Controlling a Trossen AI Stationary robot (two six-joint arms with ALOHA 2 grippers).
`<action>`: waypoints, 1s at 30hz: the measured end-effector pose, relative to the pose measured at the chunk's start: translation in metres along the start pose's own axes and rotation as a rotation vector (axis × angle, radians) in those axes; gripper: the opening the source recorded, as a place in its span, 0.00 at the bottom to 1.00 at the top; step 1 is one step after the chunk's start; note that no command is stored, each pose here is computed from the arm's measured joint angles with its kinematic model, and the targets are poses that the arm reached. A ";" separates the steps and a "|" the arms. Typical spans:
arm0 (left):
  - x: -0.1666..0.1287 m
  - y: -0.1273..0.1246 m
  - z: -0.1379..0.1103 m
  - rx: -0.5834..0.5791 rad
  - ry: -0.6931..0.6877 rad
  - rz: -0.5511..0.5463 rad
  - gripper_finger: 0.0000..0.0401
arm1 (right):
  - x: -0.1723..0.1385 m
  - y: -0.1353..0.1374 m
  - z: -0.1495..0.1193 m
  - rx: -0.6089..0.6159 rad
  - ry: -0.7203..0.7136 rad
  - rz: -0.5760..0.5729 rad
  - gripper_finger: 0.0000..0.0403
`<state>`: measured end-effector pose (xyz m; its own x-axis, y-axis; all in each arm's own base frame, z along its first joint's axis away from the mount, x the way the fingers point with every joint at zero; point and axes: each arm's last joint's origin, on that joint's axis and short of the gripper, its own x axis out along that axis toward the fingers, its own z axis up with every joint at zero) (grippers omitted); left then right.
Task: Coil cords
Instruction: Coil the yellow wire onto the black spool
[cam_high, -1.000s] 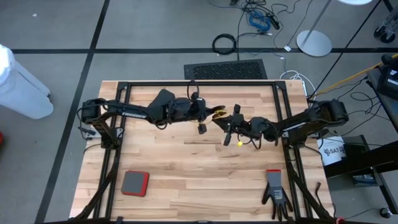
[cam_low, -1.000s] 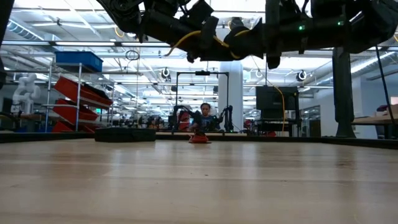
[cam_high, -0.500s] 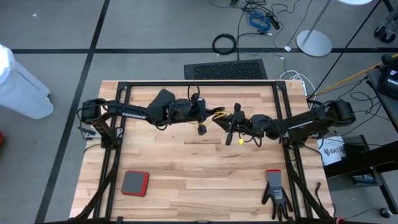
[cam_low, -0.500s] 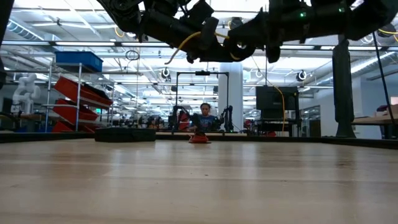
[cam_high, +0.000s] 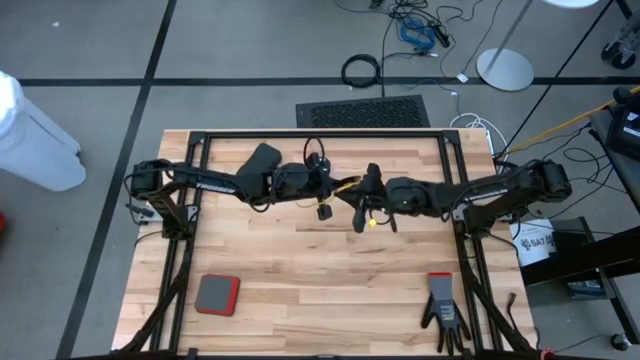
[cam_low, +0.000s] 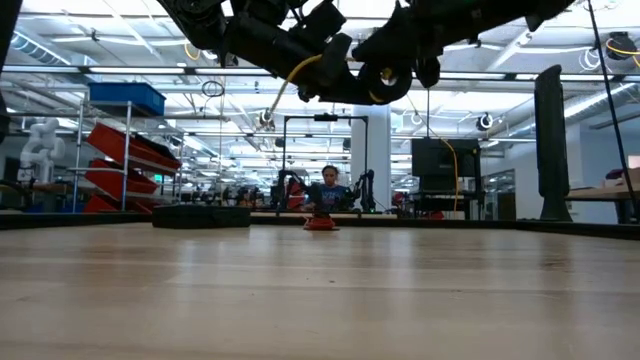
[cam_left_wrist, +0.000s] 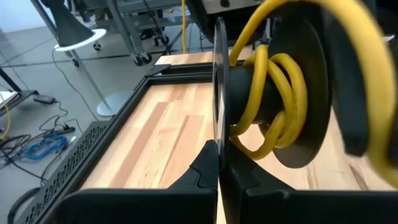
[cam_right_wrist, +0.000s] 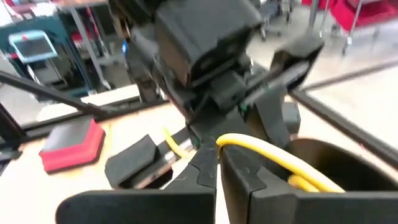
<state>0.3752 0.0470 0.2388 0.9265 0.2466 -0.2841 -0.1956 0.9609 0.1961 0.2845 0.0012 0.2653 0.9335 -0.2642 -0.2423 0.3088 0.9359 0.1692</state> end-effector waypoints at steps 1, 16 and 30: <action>0.000 0.000 0.000 0.001 0.000 0.001 0.00 | 0.000 0.000 0.000 0.004 0.025 -0.007 0.00; 0.000 -0.001 0.001 0.003 -0.011 0.023 0.00 | 0.000 -0.003 -0.007 0.020 0.097 -0.041 0.00; -0.003 -0.016 0.003 0.182 0.014 0.095 0.00 | 0.001 -0.005 -0.005 0.068 0.094 -0.018 0.00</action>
<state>0.3763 0.0309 0.2393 0.9016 0.3384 -0.2693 -0.2196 0.8947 0.3891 0.2828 -0.0021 0.2592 0.9073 -0.2551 -0.3342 0.3404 0.9123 0.2276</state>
